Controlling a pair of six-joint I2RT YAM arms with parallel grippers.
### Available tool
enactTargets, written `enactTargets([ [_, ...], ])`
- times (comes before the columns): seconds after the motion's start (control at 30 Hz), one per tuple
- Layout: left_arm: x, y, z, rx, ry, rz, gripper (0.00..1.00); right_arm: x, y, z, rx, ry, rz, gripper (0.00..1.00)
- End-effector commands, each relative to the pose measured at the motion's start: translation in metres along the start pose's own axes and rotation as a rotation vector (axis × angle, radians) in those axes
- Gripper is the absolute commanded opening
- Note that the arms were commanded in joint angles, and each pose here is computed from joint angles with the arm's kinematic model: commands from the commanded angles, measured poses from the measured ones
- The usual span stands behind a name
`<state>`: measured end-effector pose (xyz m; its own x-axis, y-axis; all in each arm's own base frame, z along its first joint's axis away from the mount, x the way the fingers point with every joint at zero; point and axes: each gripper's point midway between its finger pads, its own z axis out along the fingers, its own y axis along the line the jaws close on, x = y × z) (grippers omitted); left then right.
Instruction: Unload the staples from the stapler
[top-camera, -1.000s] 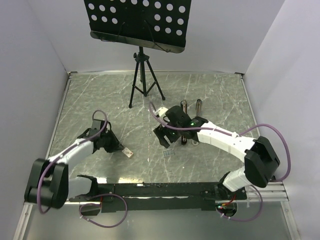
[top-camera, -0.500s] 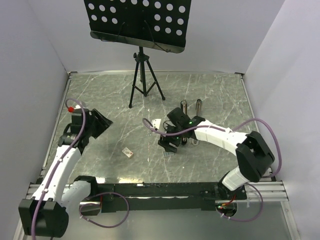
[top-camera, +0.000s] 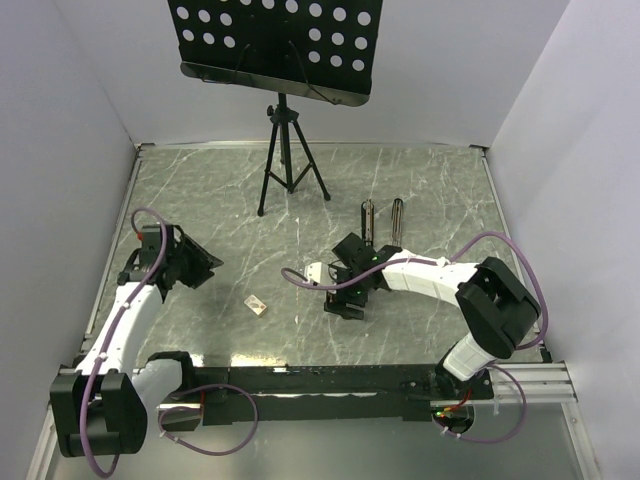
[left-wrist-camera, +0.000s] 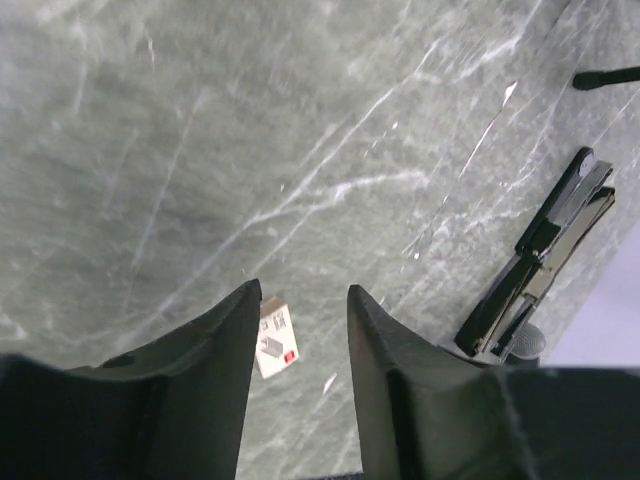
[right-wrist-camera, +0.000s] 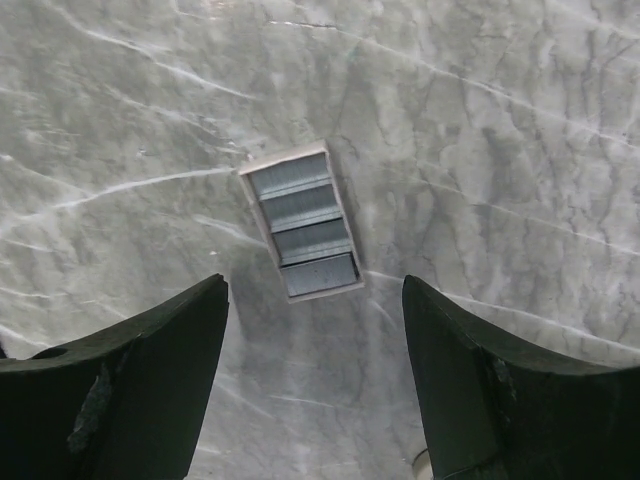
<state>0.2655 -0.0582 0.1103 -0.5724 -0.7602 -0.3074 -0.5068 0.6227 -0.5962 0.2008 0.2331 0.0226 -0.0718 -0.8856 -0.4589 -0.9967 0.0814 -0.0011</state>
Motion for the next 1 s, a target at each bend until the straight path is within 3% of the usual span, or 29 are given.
enactTargets([
  [0.0,0.027,0.011,0.004,0.012,0.086,-0.103,0.37,-0.019,-0.017,-0.006,0.077,-0.064,-0.083,0.77],
  [0.07,0.036,0.017,0.008,0.014,0.102,-0.132,0.31,-0.021,-0.016,-0.006,0.072,-0.073,-0.098,0.77],
  [0.1,0.045,0.027,0.012,-0.004,0.123,-0.156,0.21,-0.020,-0.016,-0.005,0.072,-0.070,-0.099,0.77],
  [0.23,0.057,0.041,0.017,-0.048,0.153,-0.197,0.01,-0.021,-0.017,-0.001,0.083,-0.056,-0.100,0.75],
  [0.43,0.071,0.050,0.020,-0.061,0.172,-0.227,0.01,-0.026,-0.016,0.004,0.063,-0.068,-0.103,0.69],
  [0.8,0.113,0.055,0.029,-0.131,0.237,-0.219,0.01,-0.018,-0.005,0.013,0.013,-0.021,-0.120,0.67],
  [0.97,0.127,0.048,0.031,-0.093,0.274,-0.231,0.01,-0.022,0.001,0.013,-0.020,-0.011,-0.120,0.58],
])
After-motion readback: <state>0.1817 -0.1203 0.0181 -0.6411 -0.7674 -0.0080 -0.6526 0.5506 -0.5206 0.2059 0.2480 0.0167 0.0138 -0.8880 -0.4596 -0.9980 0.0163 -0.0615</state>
